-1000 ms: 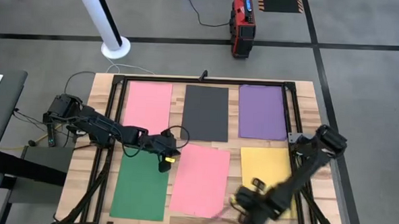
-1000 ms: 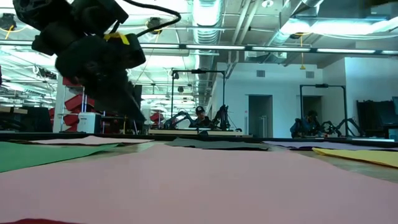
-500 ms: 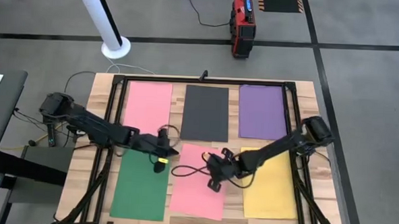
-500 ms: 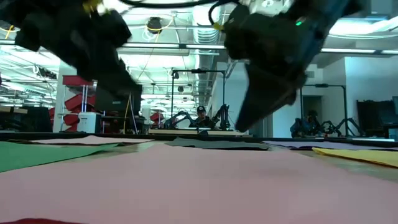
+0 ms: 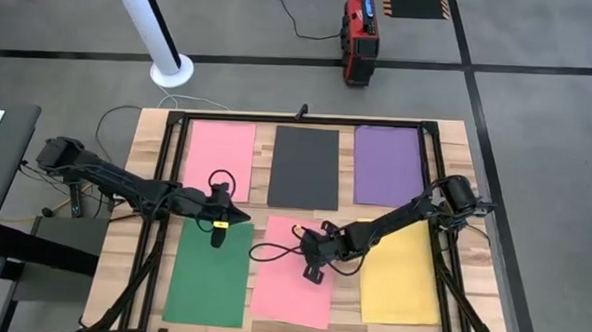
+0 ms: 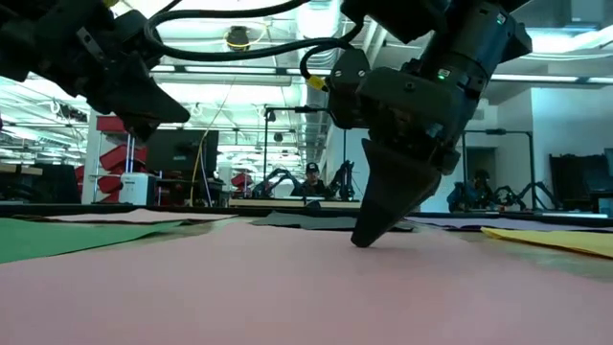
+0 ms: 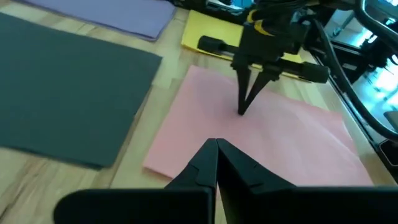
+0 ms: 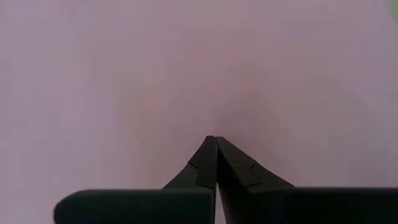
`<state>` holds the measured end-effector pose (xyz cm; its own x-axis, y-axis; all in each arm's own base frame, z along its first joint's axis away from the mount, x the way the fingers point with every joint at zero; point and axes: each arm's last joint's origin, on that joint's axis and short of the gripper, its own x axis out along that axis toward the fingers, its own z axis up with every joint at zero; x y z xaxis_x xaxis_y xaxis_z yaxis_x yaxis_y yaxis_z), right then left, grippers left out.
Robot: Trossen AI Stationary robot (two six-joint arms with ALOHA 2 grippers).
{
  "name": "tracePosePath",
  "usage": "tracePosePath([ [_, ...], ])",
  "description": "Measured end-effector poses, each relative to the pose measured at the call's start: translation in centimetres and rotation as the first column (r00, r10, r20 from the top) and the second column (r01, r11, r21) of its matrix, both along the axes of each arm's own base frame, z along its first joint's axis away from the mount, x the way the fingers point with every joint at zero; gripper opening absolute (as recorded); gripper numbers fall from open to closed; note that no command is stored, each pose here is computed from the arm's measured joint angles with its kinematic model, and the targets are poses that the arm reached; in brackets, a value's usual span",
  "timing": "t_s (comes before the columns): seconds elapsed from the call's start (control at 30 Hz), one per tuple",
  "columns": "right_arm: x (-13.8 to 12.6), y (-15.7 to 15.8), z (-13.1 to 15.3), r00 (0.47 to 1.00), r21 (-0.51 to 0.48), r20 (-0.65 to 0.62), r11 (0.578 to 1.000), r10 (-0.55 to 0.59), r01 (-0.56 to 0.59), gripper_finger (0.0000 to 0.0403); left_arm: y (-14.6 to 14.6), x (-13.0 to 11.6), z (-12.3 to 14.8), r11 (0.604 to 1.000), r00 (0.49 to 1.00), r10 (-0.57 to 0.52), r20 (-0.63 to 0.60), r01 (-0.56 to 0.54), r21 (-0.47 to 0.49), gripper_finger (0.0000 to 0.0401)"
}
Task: Organize paper
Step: Adjust the bottom pink paper
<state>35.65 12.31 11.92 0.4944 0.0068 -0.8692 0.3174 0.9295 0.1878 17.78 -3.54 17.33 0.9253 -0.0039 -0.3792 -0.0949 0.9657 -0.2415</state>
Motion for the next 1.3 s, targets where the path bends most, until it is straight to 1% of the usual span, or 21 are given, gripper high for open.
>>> tracePosePath([
  [0.17, -0.2, -0.05, -0.23, 0.998, -0.013, -0.033, 0.998, 0.054, -0.054, 0.0, 0.22, -0.61, -0.08, 1.0, 1.0, 0.029, -0.012, -0.029, 0.001, 0.0],
  [0.33, -0.62, -0.01, -0.45, 0.983, -0.032, -0.086, 0.986, 0.161, -0.165, 0.0, 0.27, -0.71, -0.11, 0.999, 0.999, 0.038, -0.019, -0.038, 0.004, 0.0],
  [0.47, -0.68, -0.02, -0.5, 0.981, -0.03, -0.093, 0.985, 0.169, -0.172, 0.0, 0.28, -0.76, -0.23, 0.999, 0.999, 0.039, -0.033, -0.039, 0.006, 0.0],
  [0.63, -0.66, -0.08, -0.56, 0.983, -0.031, -0.089, 0.986, 0.158, -0.161, 0.0, 0.31, -0.85, -0.42, 0.999, 0.997, 0.049, -0.054, -0.05, -0.006, 0.0],
  [0.97, -0.53, -0.5, -0.6, 0.993, -0.014, -0.086, 0.997, 0.077, -0.078, 0.0, 0.32, -0.91, -0.54, 0.999, 0.996, 0.053, -0.067, -0.054, -0.009, 0.0],
  [1.3, -0.44, -0.68, -0.59, 0.998, -0.029, -0.069, 1.0, -0.001, -0.001, 0.0, 0.32, -0.91, -0.54, 0.999, 0.996, 0.053, -0.068, -0.054, -0.008, 0.0],
])
